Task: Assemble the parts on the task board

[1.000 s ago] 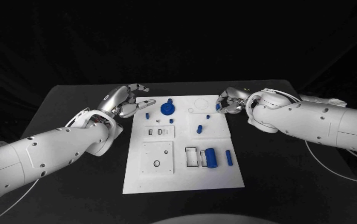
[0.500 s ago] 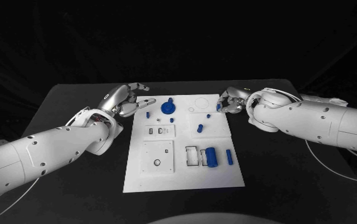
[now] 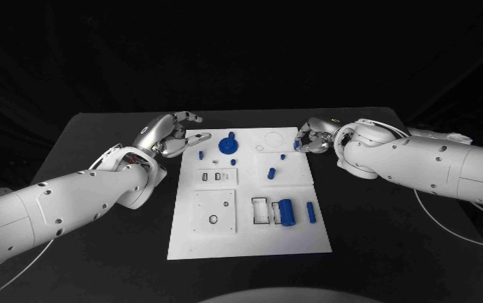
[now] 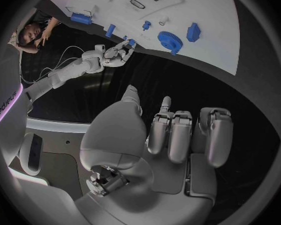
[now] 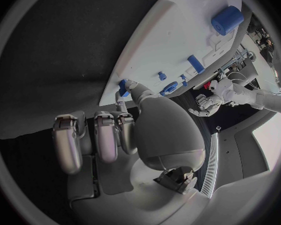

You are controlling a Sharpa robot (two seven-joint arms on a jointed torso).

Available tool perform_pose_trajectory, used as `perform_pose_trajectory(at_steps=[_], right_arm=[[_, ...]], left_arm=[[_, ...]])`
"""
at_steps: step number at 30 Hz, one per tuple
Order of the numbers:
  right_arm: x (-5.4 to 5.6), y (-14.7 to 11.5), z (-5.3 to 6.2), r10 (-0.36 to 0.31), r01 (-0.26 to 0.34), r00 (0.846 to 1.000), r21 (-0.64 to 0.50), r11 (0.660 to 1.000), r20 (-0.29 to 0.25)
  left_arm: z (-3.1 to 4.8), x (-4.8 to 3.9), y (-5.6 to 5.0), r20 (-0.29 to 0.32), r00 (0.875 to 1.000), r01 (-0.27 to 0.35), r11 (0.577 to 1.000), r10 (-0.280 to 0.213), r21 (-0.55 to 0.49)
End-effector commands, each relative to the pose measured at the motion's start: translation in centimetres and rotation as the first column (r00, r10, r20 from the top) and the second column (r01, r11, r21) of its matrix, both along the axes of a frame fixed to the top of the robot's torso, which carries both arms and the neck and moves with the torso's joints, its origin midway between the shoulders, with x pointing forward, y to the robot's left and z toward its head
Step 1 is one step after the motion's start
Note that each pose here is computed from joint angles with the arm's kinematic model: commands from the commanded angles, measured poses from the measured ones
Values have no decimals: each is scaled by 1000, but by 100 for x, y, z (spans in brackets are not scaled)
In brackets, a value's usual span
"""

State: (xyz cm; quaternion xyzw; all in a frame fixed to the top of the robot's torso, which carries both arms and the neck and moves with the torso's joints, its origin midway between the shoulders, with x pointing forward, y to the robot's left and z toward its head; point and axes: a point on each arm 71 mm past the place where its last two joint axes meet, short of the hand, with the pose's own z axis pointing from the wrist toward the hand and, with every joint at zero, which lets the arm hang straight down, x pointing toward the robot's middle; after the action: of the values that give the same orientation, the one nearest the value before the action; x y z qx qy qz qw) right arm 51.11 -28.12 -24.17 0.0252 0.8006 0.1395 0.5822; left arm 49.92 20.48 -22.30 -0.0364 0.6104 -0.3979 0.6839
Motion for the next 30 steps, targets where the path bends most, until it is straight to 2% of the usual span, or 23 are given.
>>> perform_pose_trajectory(at_steps=[1, 22, 30], right_arm=[[-3, 6, -12, 1, -1, 1000, -11, 1000, -9], [6, 50, 3, 13, -13, 1000, -2, 1000, 16], [-2, 68, 36, 10, -12, 999, 42, 999, 51]], left_arm=[[12, -4, -22, 11, 1000, 10, 1000, -10, -1], [9, 3, -23, 9, 1000, 9, 1000, -9, 1], [9, 4, -21, 9, 1000, 8, 1000, -8, 1]])
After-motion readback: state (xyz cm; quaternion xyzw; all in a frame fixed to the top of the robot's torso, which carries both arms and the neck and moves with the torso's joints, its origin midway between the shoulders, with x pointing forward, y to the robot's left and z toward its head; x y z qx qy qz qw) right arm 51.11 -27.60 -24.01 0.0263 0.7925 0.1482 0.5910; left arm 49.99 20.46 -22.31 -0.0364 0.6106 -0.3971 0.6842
